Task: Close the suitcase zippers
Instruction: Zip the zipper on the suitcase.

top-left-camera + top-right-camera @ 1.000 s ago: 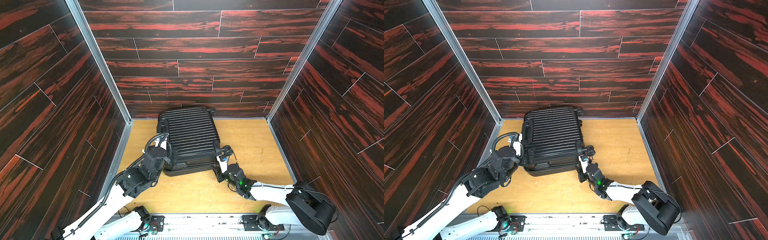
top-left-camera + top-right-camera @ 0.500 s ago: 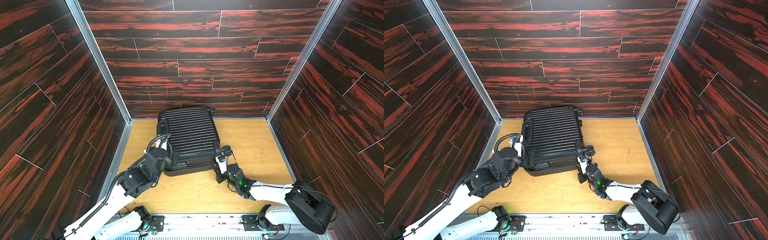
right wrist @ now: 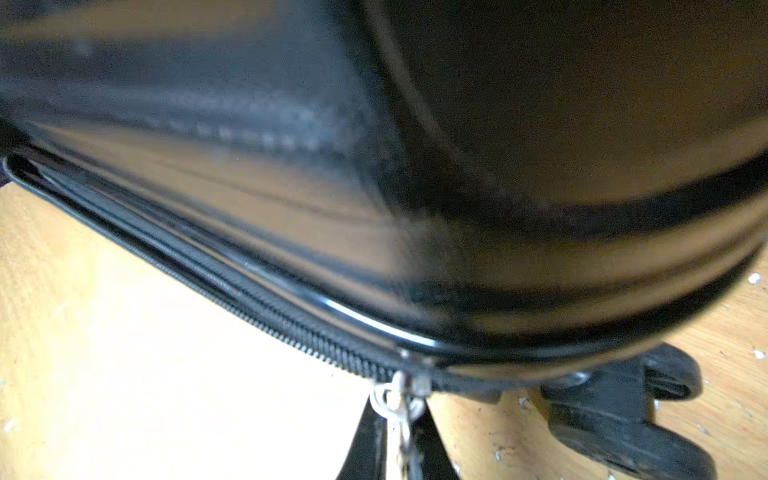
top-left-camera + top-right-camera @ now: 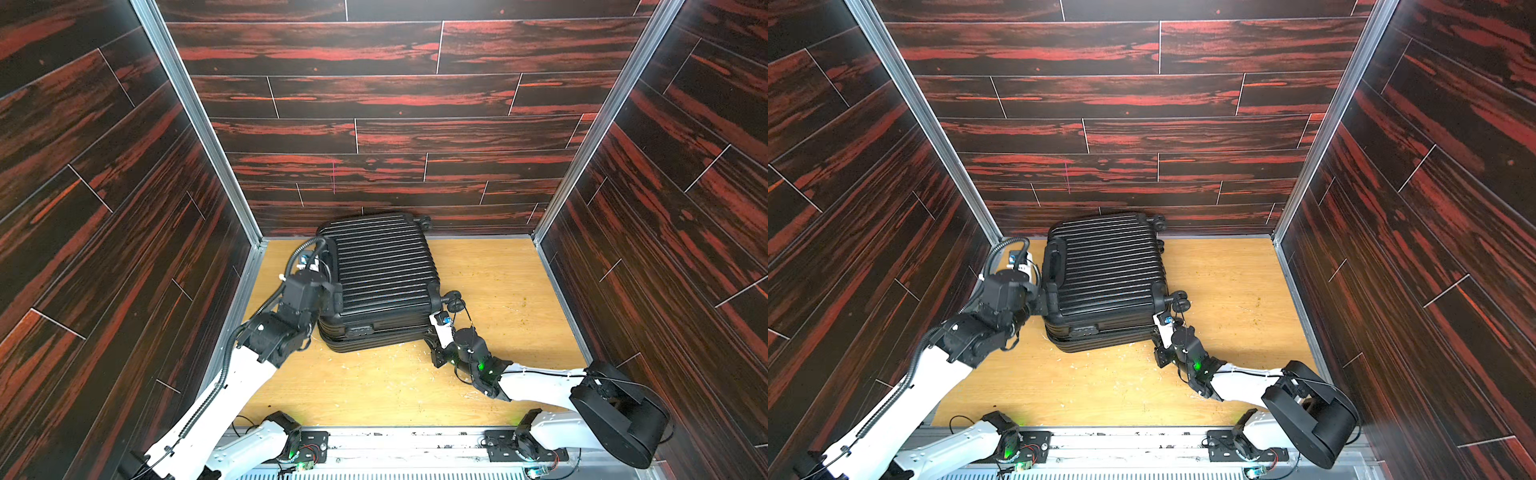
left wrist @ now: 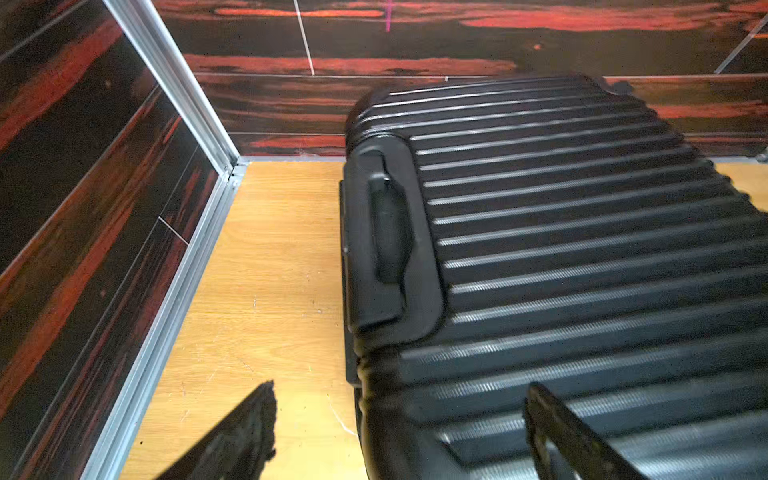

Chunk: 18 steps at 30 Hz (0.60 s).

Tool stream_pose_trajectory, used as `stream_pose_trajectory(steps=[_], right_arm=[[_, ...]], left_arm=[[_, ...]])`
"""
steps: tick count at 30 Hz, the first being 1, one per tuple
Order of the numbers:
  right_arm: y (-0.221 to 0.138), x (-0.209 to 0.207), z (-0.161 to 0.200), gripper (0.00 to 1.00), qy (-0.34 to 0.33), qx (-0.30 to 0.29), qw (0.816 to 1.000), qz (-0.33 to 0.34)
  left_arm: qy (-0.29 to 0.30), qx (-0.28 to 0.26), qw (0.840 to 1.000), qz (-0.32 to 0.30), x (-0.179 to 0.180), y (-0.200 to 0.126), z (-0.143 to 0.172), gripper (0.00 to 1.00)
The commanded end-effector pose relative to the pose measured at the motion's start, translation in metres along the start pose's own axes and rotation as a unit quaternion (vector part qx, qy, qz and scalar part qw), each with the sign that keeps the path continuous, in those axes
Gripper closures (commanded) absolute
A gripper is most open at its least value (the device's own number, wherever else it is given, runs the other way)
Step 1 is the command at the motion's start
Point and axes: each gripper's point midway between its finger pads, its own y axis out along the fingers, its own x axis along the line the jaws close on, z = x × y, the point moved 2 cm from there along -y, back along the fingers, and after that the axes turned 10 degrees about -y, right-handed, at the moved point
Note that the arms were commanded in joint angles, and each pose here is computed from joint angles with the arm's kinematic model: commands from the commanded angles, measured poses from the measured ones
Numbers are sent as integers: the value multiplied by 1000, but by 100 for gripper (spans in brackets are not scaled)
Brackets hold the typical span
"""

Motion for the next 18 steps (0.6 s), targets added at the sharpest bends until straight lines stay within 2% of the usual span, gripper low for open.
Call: stream_pose_trajectory(steps=[1, 11, 15, 18], right_arm=[[0, -5, -33, 86, 5, -56, 998, 18], [-3, -6, -40, 87, 0, -71, 997, 22], [-4, -5, -43, 100, -5, -74, 997, 19], [-3, -5, -41, 100, -6, -73, 997, 19]], left_arm=[[-16, 20, 999, 20, -2, 4, -3, 7], [-69, 62, 996, 2, 20, 41, -8, 9], [-92, 84, 992, -4, 28, 66, -15, 11], [-103, 100, 989, -17, 37, 88, -20, 15]])
